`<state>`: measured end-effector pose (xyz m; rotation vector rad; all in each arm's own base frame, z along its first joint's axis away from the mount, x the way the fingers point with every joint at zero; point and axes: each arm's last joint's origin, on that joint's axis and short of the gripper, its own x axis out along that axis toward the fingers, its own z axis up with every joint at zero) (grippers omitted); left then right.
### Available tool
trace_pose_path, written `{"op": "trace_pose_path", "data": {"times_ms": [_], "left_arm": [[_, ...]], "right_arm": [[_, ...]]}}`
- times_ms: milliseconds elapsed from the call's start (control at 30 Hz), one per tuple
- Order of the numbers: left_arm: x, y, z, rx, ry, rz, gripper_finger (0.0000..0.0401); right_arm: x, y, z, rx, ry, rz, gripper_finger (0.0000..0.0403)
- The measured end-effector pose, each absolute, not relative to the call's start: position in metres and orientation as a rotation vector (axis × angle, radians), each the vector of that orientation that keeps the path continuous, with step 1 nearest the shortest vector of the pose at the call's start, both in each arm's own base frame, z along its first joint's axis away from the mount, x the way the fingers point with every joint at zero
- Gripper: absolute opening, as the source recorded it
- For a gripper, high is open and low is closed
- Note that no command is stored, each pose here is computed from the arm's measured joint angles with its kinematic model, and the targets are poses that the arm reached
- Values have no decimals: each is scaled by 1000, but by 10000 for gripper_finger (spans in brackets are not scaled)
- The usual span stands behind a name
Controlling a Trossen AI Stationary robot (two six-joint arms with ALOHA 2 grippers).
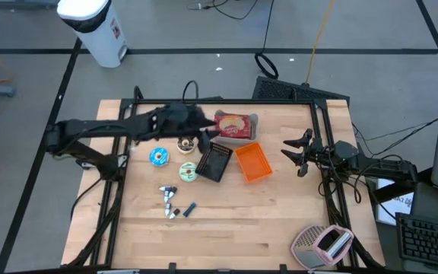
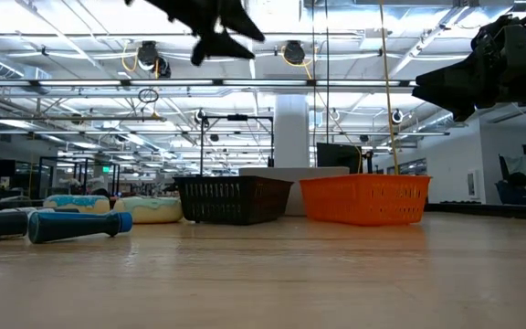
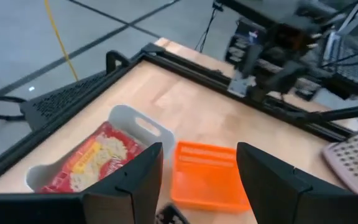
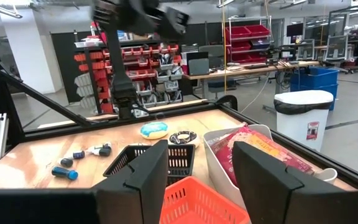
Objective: Pick & Place Food Item
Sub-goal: Put the black doughnut into the black bin
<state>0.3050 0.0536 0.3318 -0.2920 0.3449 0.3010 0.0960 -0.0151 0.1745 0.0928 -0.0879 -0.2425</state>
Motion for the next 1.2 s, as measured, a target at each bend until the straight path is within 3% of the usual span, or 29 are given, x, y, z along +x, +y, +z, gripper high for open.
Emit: {"op": "trace_pose_path", "data": {"times_ms": [267,500,800,1200], "left_arm": [[276,-23,358,-128,284,353,207],[258,-70,355,38,253,491,207],[250,-93,290,40,225,472,207],[212,-74,224,-92,106,356,207]], "right_arm": [[96,-15,174,93,-87,-242,167],[96,-15,174,93,-87,-242,167],[96,-15,175,93,-88,-243,167],[96,-15,175,93,-88,-242,167]]}}
